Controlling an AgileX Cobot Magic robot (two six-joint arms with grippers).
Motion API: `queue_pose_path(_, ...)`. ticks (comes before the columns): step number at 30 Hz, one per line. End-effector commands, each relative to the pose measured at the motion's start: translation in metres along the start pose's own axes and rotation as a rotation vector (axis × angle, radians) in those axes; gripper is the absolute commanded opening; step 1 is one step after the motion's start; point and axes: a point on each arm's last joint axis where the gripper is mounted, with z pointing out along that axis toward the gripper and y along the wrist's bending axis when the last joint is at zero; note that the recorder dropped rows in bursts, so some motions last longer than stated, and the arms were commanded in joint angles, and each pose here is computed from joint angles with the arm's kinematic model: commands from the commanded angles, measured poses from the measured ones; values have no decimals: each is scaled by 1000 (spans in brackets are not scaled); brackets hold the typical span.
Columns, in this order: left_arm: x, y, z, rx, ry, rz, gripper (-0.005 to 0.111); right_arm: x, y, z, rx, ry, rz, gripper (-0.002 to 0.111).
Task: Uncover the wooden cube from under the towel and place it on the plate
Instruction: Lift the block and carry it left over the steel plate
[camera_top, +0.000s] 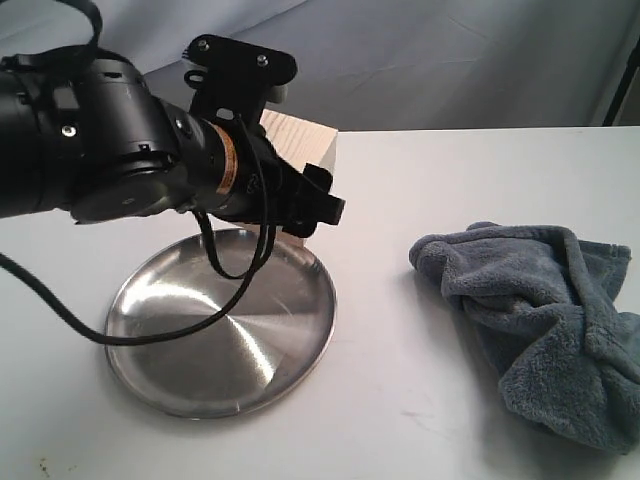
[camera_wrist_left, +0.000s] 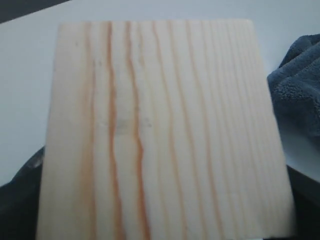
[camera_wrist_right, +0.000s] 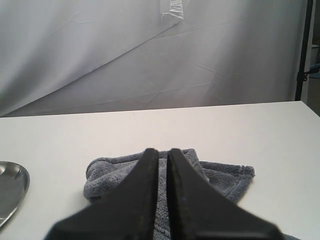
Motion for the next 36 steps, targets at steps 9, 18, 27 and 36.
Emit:
queue_pose_path(9, 28, 13, 4, -64, -18, -161, 7, 0, 0, 0, 1, -10, 1, 7)
queue_pose_path(18, 59, 14, 13, -44, 50, -216, 7, 0, 0, 0, 1, -10, 1, 7)
queue_pose_path(27, 93, 27, 21, -115, 47, -237, 7, 0, 0, 0, 1, -10, 1, 7)
queue_pose_path(36, 117, 29, 37, -148, 99, -251, 7, 0, 0, 0, 1, -10, 1, 7)
